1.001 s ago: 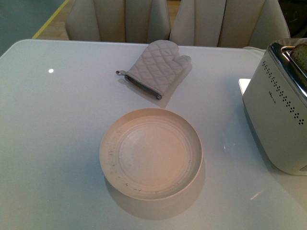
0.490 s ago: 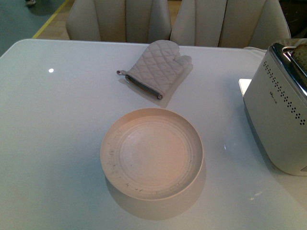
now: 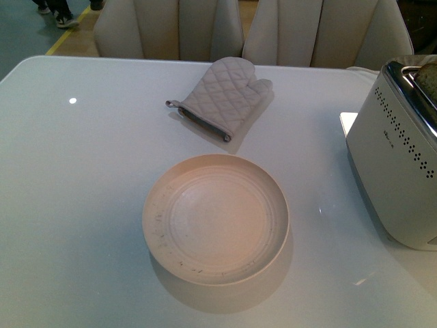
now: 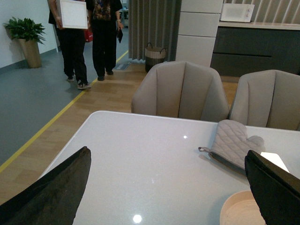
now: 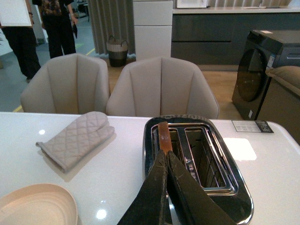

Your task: Put bread into toaster

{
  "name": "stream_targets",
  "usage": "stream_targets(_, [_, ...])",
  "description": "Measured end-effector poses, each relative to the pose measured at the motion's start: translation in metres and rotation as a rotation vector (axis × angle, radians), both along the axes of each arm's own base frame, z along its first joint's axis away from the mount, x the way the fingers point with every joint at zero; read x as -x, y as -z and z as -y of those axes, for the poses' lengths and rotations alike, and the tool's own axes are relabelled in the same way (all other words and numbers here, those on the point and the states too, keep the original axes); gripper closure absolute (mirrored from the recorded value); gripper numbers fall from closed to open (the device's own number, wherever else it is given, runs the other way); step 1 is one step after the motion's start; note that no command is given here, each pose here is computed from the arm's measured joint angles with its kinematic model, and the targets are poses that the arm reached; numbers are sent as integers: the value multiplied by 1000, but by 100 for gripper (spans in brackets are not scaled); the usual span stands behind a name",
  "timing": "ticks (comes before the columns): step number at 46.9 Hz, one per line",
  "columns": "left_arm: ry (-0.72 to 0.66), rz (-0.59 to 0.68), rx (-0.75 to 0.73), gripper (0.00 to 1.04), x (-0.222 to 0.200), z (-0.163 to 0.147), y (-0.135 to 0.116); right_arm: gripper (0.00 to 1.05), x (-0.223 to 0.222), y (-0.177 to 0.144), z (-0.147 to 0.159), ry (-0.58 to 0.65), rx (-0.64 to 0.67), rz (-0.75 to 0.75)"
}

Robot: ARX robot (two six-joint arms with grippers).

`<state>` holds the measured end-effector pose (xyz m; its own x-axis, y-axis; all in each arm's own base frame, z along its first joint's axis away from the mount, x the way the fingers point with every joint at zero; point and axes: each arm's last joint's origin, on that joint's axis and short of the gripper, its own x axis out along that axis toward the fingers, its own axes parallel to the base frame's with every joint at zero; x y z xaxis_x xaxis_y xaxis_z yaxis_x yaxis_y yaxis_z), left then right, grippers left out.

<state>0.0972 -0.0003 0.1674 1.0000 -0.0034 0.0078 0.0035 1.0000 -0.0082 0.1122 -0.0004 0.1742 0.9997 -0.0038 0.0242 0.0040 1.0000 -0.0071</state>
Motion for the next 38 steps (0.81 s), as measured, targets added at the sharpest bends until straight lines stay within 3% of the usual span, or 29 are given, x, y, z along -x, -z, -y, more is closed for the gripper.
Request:
stream_targets(36, [0, 0, 0, 7, 0, 0, 0, 103, 15, 3, 0, 0, 0, -5])
stream_targets(38, [0, 0, 0, 7, 0, 0, 0, 98, 15, 3, 0, 0, 0, -5])
